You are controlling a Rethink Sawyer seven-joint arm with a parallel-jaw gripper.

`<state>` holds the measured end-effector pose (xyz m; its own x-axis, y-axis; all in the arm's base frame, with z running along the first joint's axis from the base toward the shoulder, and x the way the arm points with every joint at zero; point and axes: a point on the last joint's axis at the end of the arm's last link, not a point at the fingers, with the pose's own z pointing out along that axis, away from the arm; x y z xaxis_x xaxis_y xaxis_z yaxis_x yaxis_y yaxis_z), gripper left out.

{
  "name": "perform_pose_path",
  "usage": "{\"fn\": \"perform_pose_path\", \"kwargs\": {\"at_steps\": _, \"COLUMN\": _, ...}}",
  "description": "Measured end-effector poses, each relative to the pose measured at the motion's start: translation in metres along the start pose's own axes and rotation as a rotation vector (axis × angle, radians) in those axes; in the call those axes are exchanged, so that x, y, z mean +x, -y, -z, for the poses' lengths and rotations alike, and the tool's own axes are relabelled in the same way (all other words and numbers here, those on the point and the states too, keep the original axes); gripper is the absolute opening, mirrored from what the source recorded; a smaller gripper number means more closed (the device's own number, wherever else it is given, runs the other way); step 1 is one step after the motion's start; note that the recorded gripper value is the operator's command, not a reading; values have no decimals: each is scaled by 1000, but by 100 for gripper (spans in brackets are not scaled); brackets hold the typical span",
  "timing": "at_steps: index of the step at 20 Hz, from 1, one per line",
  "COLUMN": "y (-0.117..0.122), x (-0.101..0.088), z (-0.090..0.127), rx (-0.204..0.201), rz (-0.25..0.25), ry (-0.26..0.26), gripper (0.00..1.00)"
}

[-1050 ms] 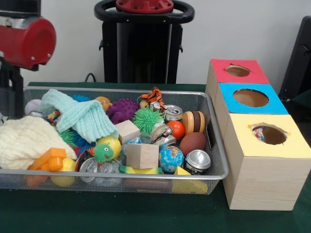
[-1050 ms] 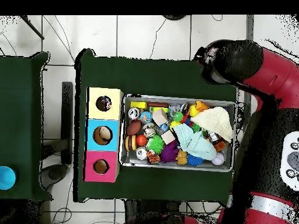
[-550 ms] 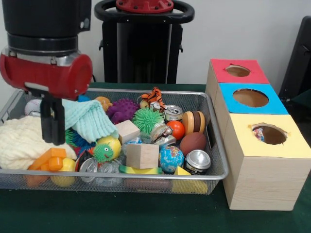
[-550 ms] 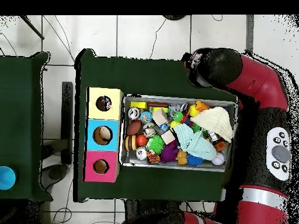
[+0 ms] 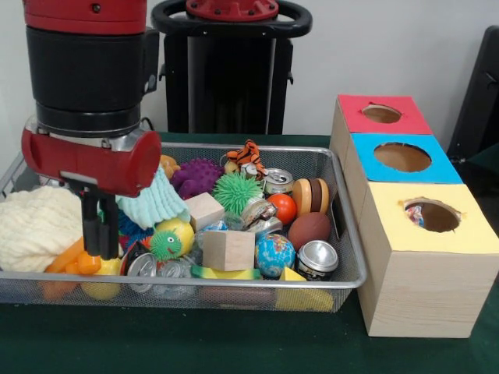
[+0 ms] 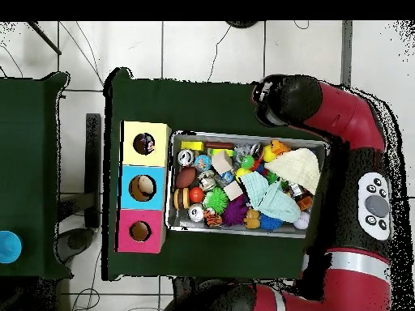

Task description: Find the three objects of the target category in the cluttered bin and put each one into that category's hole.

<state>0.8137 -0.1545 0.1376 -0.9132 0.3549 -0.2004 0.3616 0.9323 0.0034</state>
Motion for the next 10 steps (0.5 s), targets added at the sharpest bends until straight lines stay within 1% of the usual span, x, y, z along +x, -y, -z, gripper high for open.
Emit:
{"fn": "perform_pose_path", "kwargs": {"at_steps": 5, "y": 1, "x": 11, "z": -5, "rx": 9, "rz": 10, "ry": -22, "gripper": 0}}
{"fn": "perform_pose_path", "kwargs": {"at_steps": 7, "y": 2, "x": 19, "z": -4, "rx": 10, "rz": 11, "ry": -38, "gripper": 0}}
{"fn": "perform_pose_path", "kwargs": {"at_steps": 8, "y": 5, "x": 27, "z": -3, "rx": 11, "rz": 9, "ry": -55, "gripper": 0}}
{"fn": "perform_pose_path", "kwargs": {"at_steps": 10, "y": 8, "x": 35, "z": -1, "rx": 12, "rz": 6, "ry": -70, "gripper": 0}}
